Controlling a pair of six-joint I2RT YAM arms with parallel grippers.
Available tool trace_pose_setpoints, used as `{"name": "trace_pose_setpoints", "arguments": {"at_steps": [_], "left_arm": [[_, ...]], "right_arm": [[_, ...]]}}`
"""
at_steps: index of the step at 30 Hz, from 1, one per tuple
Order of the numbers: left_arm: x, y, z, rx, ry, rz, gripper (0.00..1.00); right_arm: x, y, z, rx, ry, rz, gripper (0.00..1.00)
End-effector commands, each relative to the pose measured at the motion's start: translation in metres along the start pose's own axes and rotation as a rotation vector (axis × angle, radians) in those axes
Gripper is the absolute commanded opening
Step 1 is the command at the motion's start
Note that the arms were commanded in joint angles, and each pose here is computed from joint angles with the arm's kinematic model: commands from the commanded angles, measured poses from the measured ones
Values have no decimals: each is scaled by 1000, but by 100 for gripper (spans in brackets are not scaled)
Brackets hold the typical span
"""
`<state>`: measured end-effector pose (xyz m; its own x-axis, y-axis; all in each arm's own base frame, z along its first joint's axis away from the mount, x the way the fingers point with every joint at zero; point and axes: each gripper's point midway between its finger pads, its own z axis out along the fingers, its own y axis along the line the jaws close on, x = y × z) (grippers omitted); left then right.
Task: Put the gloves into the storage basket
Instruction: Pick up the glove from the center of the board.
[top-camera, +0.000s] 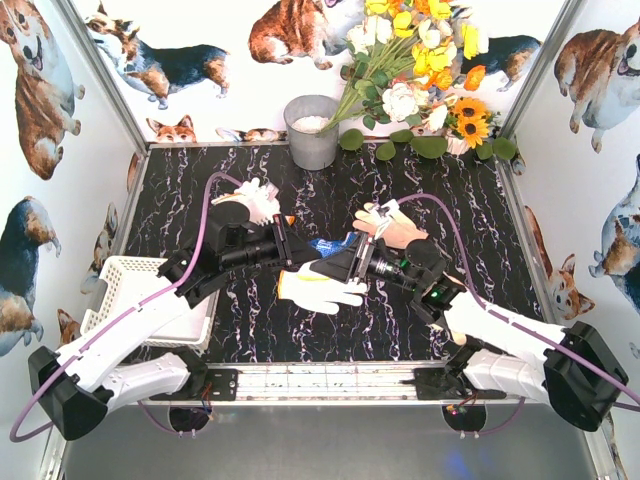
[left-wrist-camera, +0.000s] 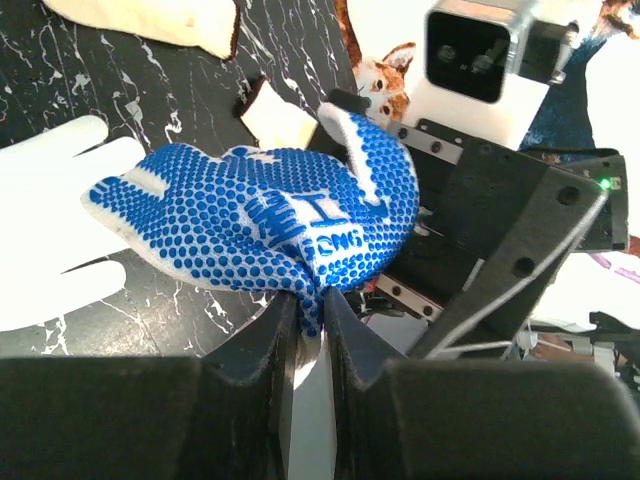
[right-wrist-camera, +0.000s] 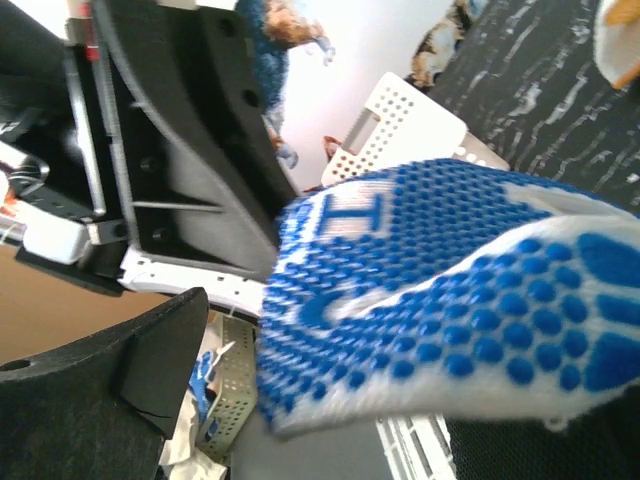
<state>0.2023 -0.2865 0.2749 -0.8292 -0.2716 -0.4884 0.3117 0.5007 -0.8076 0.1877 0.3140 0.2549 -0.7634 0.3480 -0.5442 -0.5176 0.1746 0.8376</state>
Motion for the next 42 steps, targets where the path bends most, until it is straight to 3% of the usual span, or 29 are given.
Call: {"name": "trace_pose_setpoints", "arguments": {"at_steps": [1, 13, 18, 21, 23, 24, 25, 28, 29, 31, 36, 42], "left_arm": [[-11, -3, -4, 22, -53, -18, 0], [-15, 10, -10, 8, -118, -76, 0], [-14, 10, -7, 23, -109, -78, 0], [-11, 13, -6, 21, -102, -64, 0], [-8, 22, -5, -6, -98, -56, 2], [-6, 28, -4, -19, -96, -55, 8], [-5, 32, -4, -29, -96, -54, 20], [-3, 41, -4, -44, -99, -36, 69], [-2, 45, -5, -58, -99, -31, 80], [-1, 53, -7, -93, -105, -12, 96], [7, 84, -4, -193, -98, 15, 100], [27, 96, 27, -130, -36, -23, 100]], "right_arm": [[-24, 63, 0, -224, -52, -75, 87], [-12, 35, -8, -66, -6, -81, 46], [-11, 26, -10, -9, 4, -73, 23], [-13, 16, -9, 63, -1, -62, 0], [-15, 0, -10, 148, -11, -46, 0], [-17, -4, -10, 170, -22, -45, 0], [-19, -7, -10, 187, -36, -44, 0], [-25, -19, -12, 259, -63, -40, 0], [-27, -22, -13, 288, -63, -43, 0], [-35, -31, -18, 355, -67, -51, 0], [-62, -61, -41, 438, -103, 32, 0], [-87, -79, -73, 500, -165, 83, 0]]}}
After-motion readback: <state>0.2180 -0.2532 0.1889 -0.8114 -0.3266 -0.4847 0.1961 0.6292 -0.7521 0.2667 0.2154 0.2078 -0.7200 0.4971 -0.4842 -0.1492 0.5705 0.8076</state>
